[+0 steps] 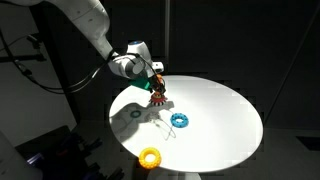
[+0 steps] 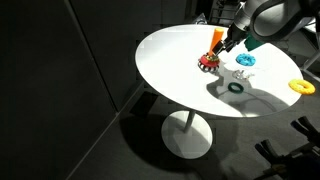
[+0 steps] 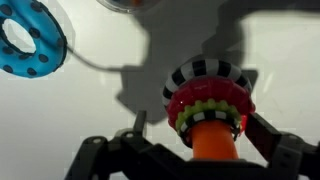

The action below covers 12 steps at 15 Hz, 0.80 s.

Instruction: Take the ring off of the ring toss

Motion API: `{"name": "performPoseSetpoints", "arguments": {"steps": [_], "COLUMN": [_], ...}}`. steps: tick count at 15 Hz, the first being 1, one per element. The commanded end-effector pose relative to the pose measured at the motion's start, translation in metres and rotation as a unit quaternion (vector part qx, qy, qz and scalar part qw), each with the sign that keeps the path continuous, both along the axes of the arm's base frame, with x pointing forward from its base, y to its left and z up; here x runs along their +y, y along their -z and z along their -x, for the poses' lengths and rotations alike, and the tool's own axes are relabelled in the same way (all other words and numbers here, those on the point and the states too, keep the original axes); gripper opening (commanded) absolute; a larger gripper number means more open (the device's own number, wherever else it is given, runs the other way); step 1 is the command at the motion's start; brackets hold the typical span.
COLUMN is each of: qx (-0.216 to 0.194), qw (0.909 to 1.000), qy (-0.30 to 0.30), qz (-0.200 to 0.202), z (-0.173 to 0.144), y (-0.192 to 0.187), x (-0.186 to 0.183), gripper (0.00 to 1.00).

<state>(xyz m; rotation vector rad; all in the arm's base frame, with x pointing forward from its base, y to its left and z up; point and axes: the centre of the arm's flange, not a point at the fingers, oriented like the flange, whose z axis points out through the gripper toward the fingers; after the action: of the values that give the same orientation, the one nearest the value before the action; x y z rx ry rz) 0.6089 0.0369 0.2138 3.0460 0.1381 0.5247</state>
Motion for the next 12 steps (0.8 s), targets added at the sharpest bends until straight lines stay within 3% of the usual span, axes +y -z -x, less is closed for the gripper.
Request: {"name": "performPoseSetpoints", "arguments": {"steps": [1, 12], "qx": [-0.012, -0.029], "qw": [0.9999, 0.9995], "qy": [0.000, -0.012], "qz": [0.002, -0.002], "z": [-0.011, -0.019], "y": [0.006, 0.016], "x": [0.005, 0.017], "gripper": [1.00, 1.00]}}
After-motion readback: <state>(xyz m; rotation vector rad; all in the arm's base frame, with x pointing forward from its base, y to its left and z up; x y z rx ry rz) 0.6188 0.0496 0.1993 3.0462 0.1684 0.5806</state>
